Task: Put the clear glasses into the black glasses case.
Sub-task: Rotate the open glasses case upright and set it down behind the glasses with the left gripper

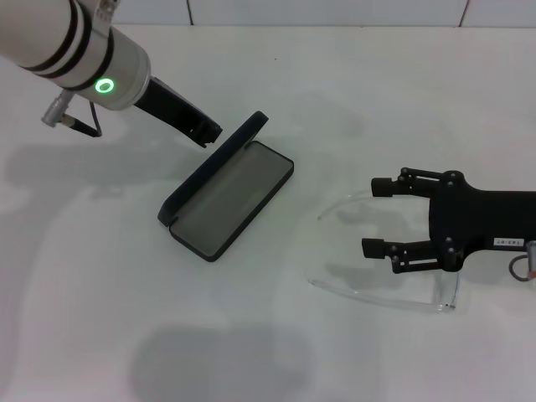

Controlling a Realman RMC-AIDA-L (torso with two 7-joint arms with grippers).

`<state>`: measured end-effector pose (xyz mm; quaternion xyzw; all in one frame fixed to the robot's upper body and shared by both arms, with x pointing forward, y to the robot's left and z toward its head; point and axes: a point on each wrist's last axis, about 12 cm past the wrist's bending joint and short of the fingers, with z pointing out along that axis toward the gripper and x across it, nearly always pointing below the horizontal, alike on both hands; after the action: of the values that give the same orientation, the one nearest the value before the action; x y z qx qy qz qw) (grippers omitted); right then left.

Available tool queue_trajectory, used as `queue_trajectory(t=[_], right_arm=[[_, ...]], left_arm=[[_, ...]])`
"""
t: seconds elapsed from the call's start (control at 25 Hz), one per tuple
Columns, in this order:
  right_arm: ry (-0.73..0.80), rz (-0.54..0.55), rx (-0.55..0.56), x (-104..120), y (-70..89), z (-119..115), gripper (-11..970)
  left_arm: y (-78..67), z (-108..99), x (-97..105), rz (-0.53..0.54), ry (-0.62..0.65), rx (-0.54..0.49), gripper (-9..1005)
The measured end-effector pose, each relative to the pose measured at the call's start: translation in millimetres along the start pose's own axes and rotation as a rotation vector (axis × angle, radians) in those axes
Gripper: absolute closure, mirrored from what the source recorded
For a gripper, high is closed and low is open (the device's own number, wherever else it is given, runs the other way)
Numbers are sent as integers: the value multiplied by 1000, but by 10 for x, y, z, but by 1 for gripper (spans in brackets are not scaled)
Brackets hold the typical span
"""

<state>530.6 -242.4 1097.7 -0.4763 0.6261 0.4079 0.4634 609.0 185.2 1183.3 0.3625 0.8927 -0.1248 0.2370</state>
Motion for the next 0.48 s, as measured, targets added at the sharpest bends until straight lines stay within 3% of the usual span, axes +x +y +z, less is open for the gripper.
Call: queue_trajectory(t=[0.08, 0.2, 0.48], right_arm=[[-6, 4, 9, 9, 2, -20, 103], [-12, 7, 14, 12, 3, -34, 103], [-12, 2, 16, 15, 3, -36, 103]], left_arm=[[-16, -8, -16, 11, -2, -1, 942], [-45, -66, -49, 27, -24, 2, 940], [-113, -46, -36, 6, 39, 7, 651]])
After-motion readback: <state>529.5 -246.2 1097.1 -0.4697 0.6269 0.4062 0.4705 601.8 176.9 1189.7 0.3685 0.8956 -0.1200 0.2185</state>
